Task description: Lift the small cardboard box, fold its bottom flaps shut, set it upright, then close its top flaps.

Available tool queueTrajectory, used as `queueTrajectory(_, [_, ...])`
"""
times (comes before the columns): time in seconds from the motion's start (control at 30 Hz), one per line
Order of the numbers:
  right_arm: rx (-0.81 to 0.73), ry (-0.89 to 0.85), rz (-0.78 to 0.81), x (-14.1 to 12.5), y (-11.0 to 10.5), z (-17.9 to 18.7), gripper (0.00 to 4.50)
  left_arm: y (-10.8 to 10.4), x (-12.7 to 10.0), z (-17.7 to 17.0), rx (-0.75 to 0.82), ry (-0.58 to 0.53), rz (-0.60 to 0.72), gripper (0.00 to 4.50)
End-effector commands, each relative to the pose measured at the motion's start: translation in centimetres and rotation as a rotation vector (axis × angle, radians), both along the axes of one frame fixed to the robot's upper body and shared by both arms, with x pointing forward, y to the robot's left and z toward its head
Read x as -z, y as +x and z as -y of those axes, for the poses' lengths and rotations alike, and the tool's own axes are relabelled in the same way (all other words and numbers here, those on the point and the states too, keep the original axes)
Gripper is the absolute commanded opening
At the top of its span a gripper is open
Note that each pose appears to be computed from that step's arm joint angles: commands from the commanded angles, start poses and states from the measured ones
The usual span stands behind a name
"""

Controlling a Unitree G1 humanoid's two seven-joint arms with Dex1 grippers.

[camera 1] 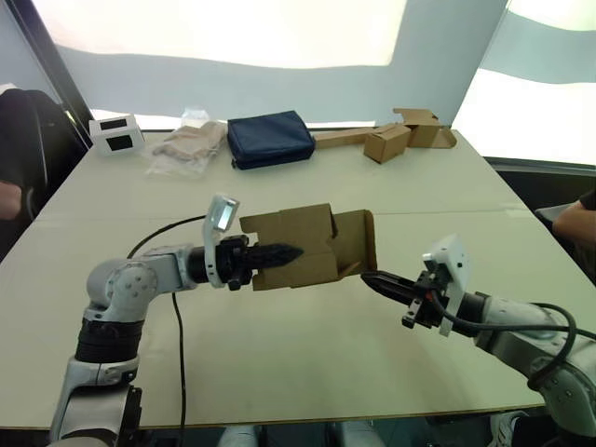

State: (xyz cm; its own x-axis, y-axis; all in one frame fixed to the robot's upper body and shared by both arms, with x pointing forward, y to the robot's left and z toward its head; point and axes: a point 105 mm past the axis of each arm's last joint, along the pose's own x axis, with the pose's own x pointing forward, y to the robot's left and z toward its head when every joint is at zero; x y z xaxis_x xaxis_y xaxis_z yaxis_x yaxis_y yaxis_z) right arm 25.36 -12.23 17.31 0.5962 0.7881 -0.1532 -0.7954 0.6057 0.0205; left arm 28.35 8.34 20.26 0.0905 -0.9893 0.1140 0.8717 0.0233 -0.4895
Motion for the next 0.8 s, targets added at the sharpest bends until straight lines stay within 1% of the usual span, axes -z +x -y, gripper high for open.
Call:
queueTrajectory(0.03, [-0.066, 0.018, 0.057, -1.2, -0.4, -1.6, 0.00, -0.5, -1.0, 0.3, 0.036, -0.020, 0.035, 0.03])
queueTrajectory(0.23, [-0.184, 0.019, 0.076, -2.0, -0.4, -3.8, 0.00, -0.9, -1.3, 0.4, 0.062, -0.007, 0.058, 0.03])
queueTrajectory(0.47, [-0.247, 0.004, 0.079, -2.3, -0.4, -4.6, 0.00, -0.8, -1.9, 0.4, 0.058, 0.000, 0.111, 0.03])
queueTrajectory(0.63, [-0.233, -0.011, 0.086, -2.4, -0.3, -3.9, 0.00, -0.8, -2.2, 0.3, 0.052, 0.017, 0.168, 0.03])
queueTrajectory(0.7, [-0.210, 0.003, 0.089, -2.8, -0.3, -3.2, 0.00, -0.8, -2.1, 0.2, 0.054, 0.053, 0.226, 0.03])
queueTrajectory(0.8, [-0.148, 0.067, 0.075, -3.7, 0.0, -1.4, 0.00, -1.4, -2.1, 0.0, 0.091, 0.094, 0.325, 0.03])
